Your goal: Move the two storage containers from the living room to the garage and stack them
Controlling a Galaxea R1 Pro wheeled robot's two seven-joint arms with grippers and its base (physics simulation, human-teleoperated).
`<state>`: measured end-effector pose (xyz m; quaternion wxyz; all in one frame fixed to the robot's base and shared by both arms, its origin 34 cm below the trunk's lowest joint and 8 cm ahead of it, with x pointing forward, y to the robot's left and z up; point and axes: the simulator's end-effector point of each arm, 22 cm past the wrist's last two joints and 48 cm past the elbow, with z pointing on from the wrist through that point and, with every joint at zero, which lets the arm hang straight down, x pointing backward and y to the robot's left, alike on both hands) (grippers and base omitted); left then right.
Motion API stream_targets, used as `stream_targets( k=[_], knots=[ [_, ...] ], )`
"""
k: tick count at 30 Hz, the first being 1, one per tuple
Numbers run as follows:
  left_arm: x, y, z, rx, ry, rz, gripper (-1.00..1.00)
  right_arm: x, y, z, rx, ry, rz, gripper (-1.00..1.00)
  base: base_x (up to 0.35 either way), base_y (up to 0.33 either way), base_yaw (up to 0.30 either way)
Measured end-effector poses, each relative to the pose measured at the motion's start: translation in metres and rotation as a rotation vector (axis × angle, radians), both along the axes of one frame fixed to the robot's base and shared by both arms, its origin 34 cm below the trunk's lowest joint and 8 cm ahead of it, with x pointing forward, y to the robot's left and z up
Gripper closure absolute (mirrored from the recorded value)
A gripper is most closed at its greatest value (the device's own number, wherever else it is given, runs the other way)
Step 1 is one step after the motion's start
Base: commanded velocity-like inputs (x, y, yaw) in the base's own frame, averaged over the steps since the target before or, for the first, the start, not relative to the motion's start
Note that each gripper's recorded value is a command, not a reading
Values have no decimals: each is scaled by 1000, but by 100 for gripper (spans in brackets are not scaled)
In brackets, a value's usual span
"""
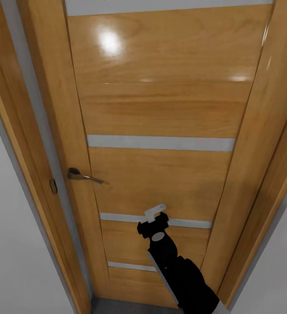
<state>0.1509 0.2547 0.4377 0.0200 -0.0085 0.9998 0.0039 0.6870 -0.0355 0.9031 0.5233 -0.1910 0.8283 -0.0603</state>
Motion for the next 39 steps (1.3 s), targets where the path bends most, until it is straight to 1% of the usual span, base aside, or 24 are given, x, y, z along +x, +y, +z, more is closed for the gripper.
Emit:
stream_targets(
  k=[4,6,11,14,15,17,27,32,36,39],
  knots=[
    [0,0,0,0,0,0,-100,9,-1,10,-10,-19,0,-100,0,0,0],
    [0,0,0,0,0,0,-100,16,-2,11,-25,-19,-2,-100,0,0,0],
    [0,0,0,0,0,0,-100,34,-9,3,-72,2,-13,-100,0,0,0],
    [0,0,0,0,0,0,-100,42,-12,3,-89,3,-18,-100,0,0,0],
    [0,0,0,0,-1,0,-100,49,-15,0,-110,9,-18,-100,0,0,0],
    [0,0,0,0,0,0,-100,53,-20,-4,-126,17,-29,-100,0,0,0],
    [0,0,0,0,0,0,-100,56,-21,3,-133,-6,-35,-100,0,0,0],
    [0,0,0,0,0,0,-100,57,-18,15,-125,-29,-32,-100,0,0,0],
    [0,0,0,0,0,0,-100,57,-20,24,-125,-50,-44,-100,0,0,0],
    [0,0,0,0,0,0,-100,57,-21,28,-136,-65,-56,-100,0,0,0]
  ],
)
